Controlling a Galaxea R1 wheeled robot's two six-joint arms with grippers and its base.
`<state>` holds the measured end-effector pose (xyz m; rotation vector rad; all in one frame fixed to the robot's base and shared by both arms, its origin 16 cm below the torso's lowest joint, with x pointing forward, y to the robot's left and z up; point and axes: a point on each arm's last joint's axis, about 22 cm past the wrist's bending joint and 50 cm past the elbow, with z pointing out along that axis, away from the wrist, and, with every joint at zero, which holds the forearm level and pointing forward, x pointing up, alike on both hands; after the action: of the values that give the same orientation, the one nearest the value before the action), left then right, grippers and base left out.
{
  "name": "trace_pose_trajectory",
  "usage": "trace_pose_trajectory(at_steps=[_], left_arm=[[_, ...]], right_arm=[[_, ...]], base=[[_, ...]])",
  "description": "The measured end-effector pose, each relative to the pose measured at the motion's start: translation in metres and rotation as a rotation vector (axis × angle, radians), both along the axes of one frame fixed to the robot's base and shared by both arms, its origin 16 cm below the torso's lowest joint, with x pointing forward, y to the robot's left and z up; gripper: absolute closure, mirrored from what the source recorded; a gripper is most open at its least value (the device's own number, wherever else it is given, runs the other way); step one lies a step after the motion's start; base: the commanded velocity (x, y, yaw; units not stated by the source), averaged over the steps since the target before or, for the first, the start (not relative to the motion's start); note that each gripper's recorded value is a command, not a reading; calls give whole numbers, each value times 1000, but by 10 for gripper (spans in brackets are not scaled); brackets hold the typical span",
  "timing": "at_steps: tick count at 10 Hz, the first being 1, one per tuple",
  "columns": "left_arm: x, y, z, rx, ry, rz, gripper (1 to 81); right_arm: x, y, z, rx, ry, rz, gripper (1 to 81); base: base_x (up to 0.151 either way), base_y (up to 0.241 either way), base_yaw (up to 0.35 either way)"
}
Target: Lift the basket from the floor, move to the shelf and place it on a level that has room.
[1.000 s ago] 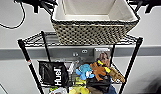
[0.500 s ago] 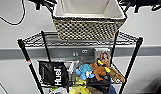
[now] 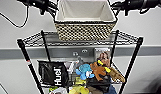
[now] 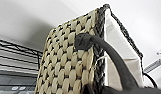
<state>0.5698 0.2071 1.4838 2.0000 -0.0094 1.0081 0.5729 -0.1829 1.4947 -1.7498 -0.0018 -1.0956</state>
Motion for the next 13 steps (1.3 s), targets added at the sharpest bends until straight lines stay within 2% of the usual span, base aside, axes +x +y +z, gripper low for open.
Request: trace_pose_trajectory(at_steps=[4,7,8,9,10,13], left_arm=[[46,3,-7,-27,11,57,811],[57,3,-9,-41,5,71,811],[61,6,-9,5,-51,77,10],[69,14,-22,18,-58,97,10],[72,17,-39,35,-43,95,10],[70,10,-42,49,-51,75,10]], right_arm=[[33,-1,-9,43,-13,-36,811],[45,-3,-15,64,-22,-50,811],[45,-3,-15,61,-22,-50,10],[45,-3,-33,24,14,-44,10],[52,-7,-59,11,63,-46,10],[49,-9,-62,7,66,-42,10]], base=[[0,0,0],[0,0,0],[0,0,0],[0,0,0],[0,0,0],[0,0,0]])
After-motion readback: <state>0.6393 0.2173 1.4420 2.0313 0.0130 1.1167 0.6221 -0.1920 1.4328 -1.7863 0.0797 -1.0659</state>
